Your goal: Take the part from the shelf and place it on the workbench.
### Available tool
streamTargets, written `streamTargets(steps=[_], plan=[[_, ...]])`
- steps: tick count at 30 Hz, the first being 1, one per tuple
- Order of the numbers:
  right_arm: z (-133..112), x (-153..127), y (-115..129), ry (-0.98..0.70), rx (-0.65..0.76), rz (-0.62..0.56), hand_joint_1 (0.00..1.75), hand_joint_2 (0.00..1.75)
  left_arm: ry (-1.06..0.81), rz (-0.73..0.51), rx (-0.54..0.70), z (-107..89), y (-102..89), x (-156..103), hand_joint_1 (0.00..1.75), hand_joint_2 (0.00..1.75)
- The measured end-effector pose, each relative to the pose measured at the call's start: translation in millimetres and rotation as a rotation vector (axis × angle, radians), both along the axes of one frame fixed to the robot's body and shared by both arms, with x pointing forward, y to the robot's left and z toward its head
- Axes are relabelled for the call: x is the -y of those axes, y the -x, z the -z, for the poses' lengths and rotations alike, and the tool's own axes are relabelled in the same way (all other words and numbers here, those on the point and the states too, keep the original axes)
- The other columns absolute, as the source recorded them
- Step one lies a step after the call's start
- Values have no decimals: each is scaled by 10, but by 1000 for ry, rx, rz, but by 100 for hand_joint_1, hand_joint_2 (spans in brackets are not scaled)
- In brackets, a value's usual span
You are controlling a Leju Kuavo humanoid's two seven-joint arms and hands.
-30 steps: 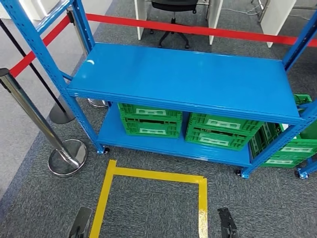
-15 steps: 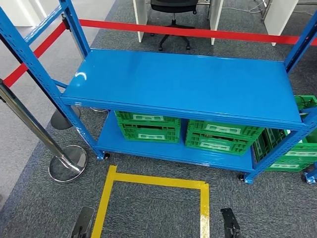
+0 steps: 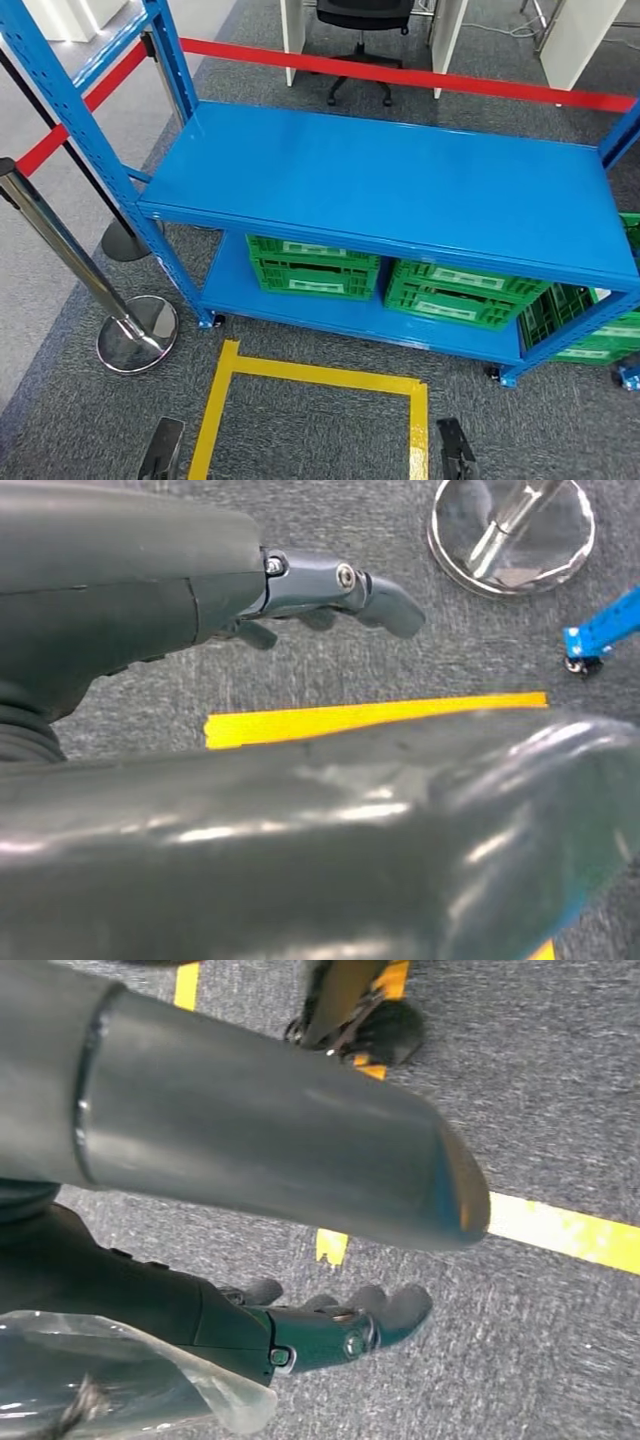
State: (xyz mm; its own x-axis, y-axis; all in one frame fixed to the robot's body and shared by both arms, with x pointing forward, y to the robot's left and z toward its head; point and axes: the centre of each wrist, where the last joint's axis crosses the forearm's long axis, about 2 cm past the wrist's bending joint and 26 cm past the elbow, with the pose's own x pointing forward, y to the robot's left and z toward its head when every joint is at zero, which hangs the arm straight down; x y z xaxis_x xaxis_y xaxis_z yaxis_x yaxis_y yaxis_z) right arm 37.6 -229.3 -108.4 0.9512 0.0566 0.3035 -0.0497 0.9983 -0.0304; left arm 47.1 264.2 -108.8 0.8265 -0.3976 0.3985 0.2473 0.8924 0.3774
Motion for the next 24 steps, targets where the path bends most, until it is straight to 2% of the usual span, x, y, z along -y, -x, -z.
streamTargets(steps=[24], plan=[[2, -1, 24, 20, -1, -5, 0, 0, 1, 0, -5, 5, 33, -11, 0, 0]])
